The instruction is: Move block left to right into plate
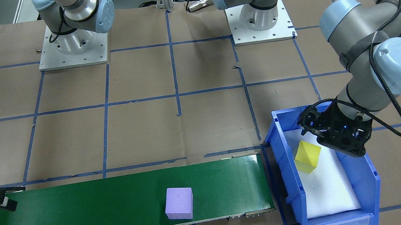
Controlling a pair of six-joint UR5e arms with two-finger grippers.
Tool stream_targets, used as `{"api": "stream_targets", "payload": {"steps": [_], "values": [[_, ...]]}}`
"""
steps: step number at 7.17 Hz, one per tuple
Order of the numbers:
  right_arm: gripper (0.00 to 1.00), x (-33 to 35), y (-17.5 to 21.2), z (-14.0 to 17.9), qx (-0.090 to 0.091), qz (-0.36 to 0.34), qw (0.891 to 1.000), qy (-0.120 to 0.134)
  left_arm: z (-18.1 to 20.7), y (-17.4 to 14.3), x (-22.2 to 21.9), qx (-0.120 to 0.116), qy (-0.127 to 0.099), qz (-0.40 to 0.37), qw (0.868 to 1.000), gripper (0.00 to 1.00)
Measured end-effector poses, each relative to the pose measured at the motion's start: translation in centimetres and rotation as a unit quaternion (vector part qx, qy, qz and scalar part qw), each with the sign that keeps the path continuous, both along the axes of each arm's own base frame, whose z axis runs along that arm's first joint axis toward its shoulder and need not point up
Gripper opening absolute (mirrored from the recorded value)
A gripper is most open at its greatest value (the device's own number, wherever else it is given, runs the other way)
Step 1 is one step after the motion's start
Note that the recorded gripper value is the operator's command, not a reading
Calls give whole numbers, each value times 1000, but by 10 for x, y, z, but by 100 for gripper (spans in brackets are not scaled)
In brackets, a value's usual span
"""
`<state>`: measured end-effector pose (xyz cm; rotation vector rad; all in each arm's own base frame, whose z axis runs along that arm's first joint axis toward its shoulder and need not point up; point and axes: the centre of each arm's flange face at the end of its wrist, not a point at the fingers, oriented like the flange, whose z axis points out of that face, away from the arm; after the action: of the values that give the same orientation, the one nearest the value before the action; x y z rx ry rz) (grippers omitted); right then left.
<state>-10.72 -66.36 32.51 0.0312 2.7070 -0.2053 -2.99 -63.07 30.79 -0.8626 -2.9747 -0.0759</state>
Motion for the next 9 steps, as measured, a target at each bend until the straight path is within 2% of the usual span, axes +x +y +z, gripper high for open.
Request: {"api": "stream_targets", "payload": {"steps": [2,3,4,6,7,8,9], "values": [[100,3,-7,-1,-1,-31,999,-9,-50,-13,2,20,5,0,1000,99],[100,10,-7,-2,7,-44,999,-5,-72,-17,3,33,7,0,999,69],[100,17,-8,-3,14,-47,999,0,-82,-19,4,38,8,-1,999,52],[100,21,-8,-6,18,-48,999,3,-78,-22,4,33,5,2,999,49],[100,21,-8,-6,19,-48,999,3,-61,-25,5,20,1,26,999,49],[100,21,-8,-6,18,-48,999,3,-28,-29,5,-2,-5,68,998,50],[100,21,-8,-7,18,-48,999,4,15,-25,1,-14,-8,107,994,50]]}}
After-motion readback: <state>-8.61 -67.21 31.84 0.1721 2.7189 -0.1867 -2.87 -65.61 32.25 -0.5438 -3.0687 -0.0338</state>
